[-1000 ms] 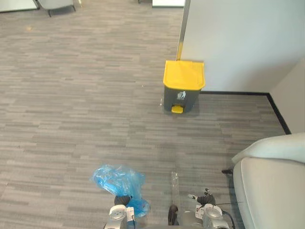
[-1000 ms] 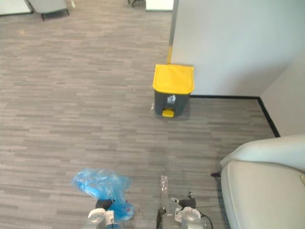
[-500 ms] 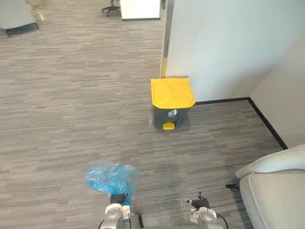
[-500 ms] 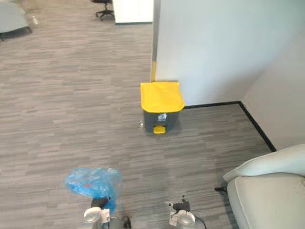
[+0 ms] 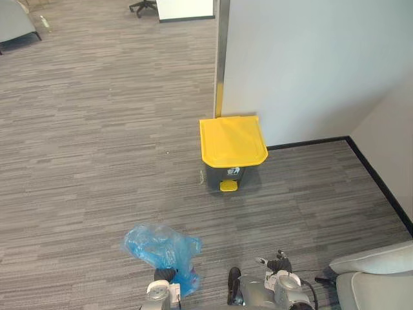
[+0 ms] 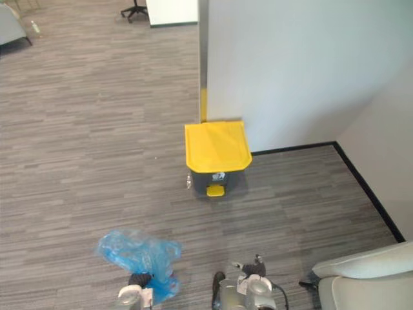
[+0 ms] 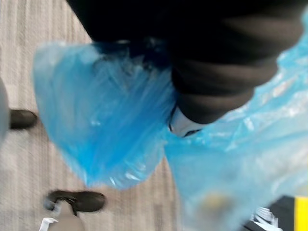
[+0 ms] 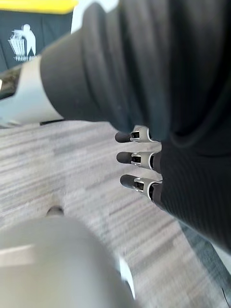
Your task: Gather rubbish on tea table into small bin, then transfer packed bag to large trash can.
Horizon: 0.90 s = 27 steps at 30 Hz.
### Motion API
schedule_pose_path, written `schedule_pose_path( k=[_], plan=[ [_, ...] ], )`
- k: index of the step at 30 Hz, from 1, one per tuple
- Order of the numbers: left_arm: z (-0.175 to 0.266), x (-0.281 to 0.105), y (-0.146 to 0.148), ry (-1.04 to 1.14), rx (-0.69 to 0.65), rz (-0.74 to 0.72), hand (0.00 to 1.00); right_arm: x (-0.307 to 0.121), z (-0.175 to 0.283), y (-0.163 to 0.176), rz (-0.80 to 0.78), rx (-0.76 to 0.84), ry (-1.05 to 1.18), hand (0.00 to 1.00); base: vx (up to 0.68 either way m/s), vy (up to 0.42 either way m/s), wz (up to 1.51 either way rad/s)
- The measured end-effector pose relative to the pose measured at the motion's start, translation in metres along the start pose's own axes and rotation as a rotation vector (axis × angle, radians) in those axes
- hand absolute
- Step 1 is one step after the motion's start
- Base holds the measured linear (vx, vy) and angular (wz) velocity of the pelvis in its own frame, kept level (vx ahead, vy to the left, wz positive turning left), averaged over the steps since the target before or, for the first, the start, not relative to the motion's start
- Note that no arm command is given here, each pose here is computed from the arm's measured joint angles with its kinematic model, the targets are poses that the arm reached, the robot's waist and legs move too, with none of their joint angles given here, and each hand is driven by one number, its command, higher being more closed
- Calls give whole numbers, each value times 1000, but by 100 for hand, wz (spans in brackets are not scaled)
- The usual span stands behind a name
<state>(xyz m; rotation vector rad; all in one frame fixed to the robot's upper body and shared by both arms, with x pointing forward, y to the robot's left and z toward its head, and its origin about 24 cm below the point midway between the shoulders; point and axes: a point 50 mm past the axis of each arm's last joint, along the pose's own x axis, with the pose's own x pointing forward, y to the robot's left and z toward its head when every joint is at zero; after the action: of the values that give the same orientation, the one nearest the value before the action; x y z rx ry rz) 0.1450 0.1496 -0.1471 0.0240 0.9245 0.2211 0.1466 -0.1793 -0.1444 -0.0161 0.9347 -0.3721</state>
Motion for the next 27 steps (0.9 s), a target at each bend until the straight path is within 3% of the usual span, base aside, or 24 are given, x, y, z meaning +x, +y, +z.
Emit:
schedule_pose_path(
  k=[19,27],
  plan=[
    [-3,0,19,-11,11,47,100,-6,-8,10,33,-8,14,0,211,114,-28],
    [-9,0,16,34,17,38,100,-3,-4,7,25,-3,8,0,263,-94,19]
  ],
)
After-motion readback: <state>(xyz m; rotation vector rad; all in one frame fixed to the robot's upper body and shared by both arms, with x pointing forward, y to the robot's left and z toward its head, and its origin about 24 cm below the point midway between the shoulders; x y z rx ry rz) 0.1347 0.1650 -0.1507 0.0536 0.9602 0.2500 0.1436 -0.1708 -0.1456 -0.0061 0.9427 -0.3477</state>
